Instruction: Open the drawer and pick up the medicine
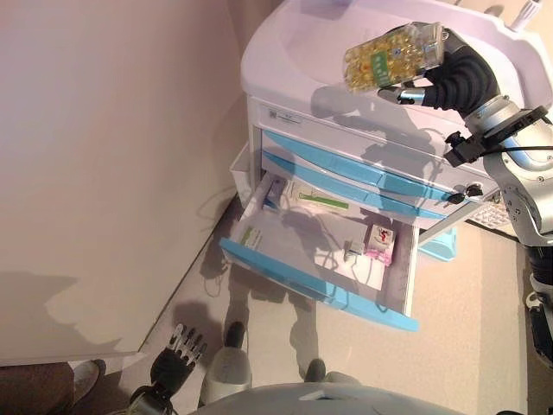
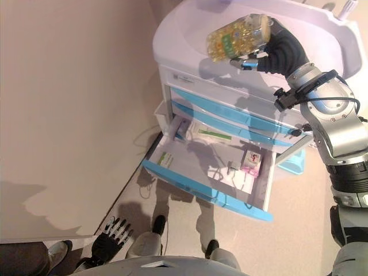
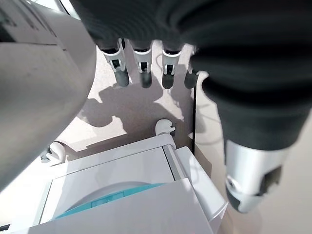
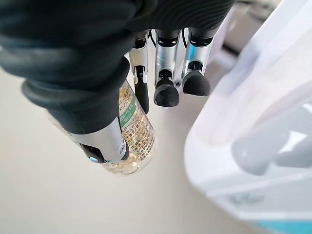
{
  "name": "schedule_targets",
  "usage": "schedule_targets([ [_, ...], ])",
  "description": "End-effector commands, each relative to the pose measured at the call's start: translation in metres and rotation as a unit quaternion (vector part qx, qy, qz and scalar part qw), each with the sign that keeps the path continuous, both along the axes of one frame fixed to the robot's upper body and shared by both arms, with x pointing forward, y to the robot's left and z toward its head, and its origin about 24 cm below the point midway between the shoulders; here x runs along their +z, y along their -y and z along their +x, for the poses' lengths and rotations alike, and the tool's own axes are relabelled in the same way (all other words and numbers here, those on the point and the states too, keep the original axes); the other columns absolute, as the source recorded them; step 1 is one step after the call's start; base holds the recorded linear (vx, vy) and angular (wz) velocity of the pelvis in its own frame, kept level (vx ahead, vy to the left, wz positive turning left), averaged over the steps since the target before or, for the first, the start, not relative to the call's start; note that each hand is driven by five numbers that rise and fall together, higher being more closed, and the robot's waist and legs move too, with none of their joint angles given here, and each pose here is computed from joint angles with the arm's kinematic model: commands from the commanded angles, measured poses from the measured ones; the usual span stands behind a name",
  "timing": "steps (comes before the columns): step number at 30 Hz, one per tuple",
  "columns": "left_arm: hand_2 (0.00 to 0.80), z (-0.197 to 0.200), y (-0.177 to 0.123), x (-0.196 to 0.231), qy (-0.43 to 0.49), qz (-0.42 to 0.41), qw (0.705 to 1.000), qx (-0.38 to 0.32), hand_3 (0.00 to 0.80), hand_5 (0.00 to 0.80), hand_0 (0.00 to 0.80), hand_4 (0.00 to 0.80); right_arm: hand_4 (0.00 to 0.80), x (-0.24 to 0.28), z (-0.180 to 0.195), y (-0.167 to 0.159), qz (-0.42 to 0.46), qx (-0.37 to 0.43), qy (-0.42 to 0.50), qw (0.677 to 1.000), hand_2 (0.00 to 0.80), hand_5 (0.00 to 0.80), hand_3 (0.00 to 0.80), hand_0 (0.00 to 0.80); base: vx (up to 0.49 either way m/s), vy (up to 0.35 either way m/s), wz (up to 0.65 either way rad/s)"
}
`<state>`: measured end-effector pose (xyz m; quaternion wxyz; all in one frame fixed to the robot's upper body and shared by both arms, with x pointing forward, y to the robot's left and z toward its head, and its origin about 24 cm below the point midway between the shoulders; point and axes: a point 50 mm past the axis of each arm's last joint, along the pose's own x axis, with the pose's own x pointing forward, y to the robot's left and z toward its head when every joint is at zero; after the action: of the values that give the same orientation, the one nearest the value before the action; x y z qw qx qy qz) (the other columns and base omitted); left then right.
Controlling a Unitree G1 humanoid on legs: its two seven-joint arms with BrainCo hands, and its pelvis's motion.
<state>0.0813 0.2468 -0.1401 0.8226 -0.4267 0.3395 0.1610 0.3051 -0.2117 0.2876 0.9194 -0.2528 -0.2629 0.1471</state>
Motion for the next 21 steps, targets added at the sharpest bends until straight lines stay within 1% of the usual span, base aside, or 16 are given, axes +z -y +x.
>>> schedule_targets([
  [1, 0.0, -0.012, -0.012, 0.0, -0.028, 0.018, 0.999, -0.006, 0.0, 0.0, 0.0, 0.0, 0.8, 0.048, -0.004, 0.009, 0.025, -0.054, 0.089, 0.994, 0.8, 0.8, 0.8, 0.8, 0.015, 0.025, -0.05],
  [6, 0.0, -0.009, -0.015, 0.001, -0.032, 0.021, 0.999, -0.003, 0.0, 0.0, 0.0, 0.0, 0.8, 0.06, 0.01, 0.036, 0.025, -0.151, 0.069, 0.986, 0.8, 0.8, 0.8, 0.8, 0.002, 0.005, -0.01],
  [9, 0.0, -0.008, -0.017, 0.002, -0.035, 0.023, 0.999, -0.003, 0.0, 0.0, 0.0, 0.0, 0.8, 0.066, 0.017, 0.054, 0.004, -0.219, 0.061, 0.974, 0.8, 0.8, 0.8, 0.8, 0.001, 0.002, 0.01],
  [14, 0.0, -0.007, -0.021, 0.003, -0.042, 0.027, 0.999, -0.003, 0.0, 0.0, 0.0, 0.0, 0.8, 0.072, 0.026, 0.084, -0.023, -0.314, 0.019, 0.949, 0.8, 0.8, 0.8, 0.8, 0.0, 0.0, 0.0],
  [17, 0.0, -0.005, -0.023, 0.004, -0.045, 0.029, 0.999, -0.002, 0.0, 0.0, 0.0, 0.0, 0.8, 0.073, 0.032, 0.097, -0.055, -0.358, -0.012, 0.932, 0.8, 0.8, 0.8, 0.8, -0.001, 0.0, -0.01],
  [21, 0.0, -0.002, -0.027, 0.006, -0.045, 0.034, 0.998, -0.003, 0.0, 0.0, 0.0, 0.0, 0.8, 0.068, 0.04, 0.107, -0.088, -0.38, -0.072, 0.918, 0.8, 0.8, 0.8, 0.8, -0.002, -0.003, 0.0],
])
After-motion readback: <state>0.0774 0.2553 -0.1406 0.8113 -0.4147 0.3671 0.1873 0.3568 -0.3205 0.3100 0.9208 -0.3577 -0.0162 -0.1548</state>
